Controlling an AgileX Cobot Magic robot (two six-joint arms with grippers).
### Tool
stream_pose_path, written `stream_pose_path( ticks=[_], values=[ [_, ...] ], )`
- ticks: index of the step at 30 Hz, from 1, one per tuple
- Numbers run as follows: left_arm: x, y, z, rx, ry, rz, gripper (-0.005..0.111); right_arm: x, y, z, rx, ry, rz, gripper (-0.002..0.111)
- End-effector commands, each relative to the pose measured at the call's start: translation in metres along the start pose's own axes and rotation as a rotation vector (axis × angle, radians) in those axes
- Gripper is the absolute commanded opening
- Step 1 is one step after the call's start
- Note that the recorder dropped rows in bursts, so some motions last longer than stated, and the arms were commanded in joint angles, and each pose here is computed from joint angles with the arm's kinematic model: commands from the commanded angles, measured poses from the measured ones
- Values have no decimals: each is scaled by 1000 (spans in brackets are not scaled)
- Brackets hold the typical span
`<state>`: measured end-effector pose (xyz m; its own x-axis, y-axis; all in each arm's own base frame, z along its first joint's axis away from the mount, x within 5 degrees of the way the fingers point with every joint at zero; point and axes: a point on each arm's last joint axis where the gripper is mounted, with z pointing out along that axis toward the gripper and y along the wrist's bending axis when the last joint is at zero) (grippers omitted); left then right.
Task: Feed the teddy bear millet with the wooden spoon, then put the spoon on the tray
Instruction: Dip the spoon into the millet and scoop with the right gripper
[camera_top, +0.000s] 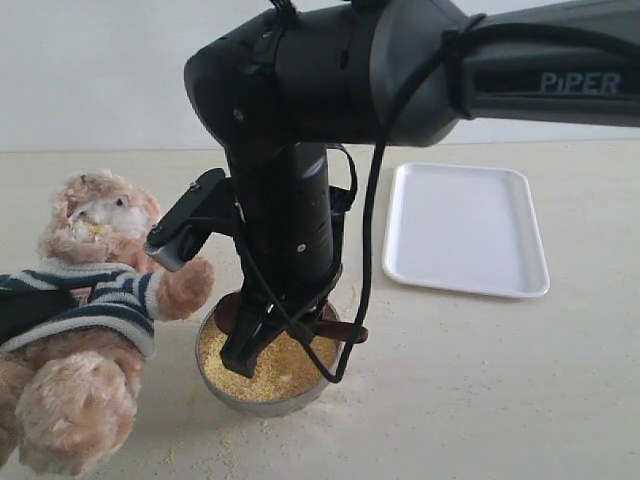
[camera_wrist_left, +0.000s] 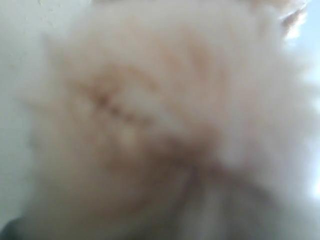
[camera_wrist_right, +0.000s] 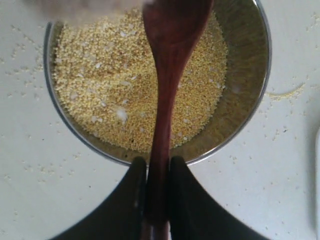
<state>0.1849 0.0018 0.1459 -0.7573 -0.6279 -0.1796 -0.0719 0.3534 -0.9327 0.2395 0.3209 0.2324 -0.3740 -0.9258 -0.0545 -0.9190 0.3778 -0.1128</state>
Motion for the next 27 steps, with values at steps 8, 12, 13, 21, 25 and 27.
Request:
stream_pose_path(
  ticks=[8,12,13,21,25,27],
  values=[
    [-1,-5,-1,42,-13,10,5,35,1,3,81,87,-27,0],
    [-1,-5,-1,42,-13,10,5,35,3,4,70,88,-23,0],
    [-1,-5,-1,42,-13,14,5,35,4,4,54,85,-16,0],
    [-1,-5,-1,42,-13,21,5,33,12,4,-38,67,-61,0],
    [-1,-5,-1,42,-13,21,5,33,12,4,-35,69,-16,0],
    [-1,-5,-1,42,-13,21,5,33,12,4,-35,69,-14,0]
  ],
)
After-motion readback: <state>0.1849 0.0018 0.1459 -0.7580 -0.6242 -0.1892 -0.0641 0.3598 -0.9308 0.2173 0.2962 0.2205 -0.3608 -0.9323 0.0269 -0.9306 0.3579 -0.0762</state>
